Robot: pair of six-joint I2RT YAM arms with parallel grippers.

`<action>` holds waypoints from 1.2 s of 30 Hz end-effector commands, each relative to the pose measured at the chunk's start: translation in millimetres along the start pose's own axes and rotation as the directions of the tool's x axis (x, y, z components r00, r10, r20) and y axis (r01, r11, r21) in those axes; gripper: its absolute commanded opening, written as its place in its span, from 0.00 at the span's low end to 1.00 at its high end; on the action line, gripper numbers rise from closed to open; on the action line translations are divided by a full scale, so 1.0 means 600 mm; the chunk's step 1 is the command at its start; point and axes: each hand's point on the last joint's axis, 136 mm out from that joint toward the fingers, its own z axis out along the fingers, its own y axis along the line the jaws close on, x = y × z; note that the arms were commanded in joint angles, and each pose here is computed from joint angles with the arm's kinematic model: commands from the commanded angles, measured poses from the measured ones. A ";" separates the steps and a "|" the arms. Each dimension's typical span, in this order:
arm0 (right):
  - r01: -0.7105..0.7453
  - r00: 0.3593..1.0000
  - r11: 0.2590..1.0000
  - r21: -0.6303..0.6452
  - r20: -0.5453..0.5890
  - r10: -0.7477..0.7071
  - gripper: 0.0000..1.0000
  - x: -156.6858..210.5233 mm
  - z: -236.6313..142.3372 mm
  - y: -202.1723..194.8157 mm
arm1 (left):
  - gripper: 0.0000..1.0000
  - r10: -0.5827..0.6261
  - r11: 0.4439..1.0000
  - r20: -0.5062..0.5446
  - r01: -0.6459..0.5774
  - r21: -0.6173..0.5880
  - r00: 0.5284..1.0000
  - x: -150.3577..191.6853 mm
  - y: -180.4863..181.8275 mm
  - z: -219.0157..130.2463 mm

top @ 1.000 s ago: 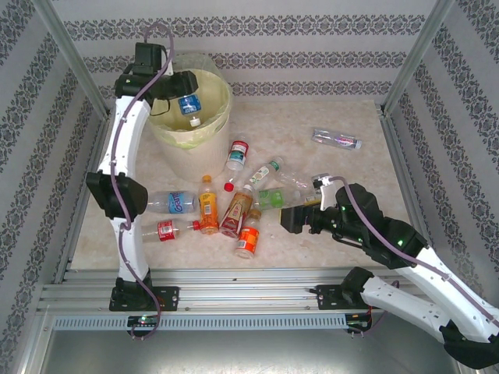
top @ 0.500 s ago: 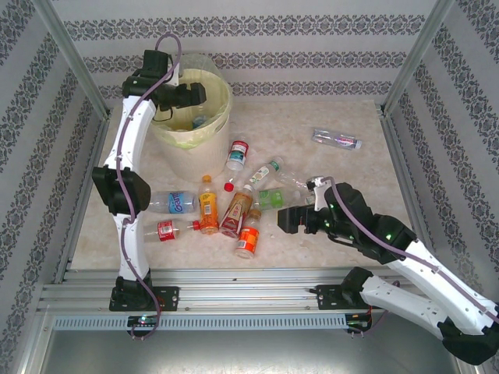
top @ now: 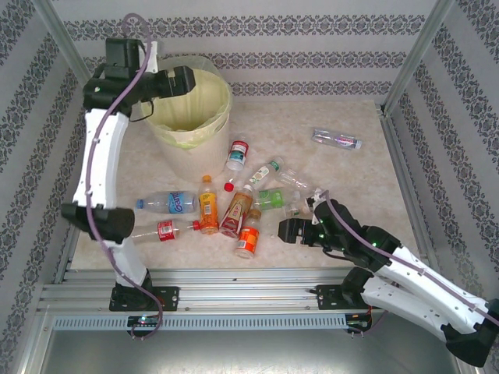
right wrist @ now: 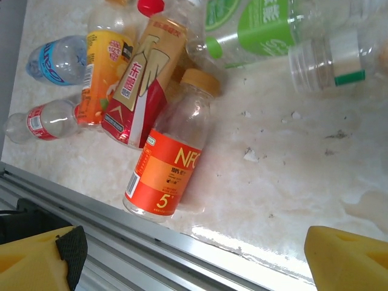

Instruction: Put the plastic bottles in the bin

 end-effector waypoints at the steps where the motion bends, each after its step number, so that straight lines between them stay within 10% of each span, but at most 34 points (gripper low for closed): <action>1: -0.073 0.997 0.997 -0.039 0.023 0.074 0.93 -0.001 0.011 0.011 | 1.00 0.049 0.996 0.025 -0.051 0.072 0.998 0.016 -0.042 -0.042; 22: -0.111 0.987 0.994 0.004 -0.116 0.111 0.92 0.090 0.133 0.064 | 1.00 0.108 0.864 -0.078 -0.055 0.500 0.991 0.416 -0.159 -0.171; 36: -0.146 0.980 0.986 0.079 -0.129 0.155 0.92 0.118 0.200 0.092 | 1.00 0.156 0.802 -0.085 -0.076 0.593 0.984 0.471 -0.166 -0.185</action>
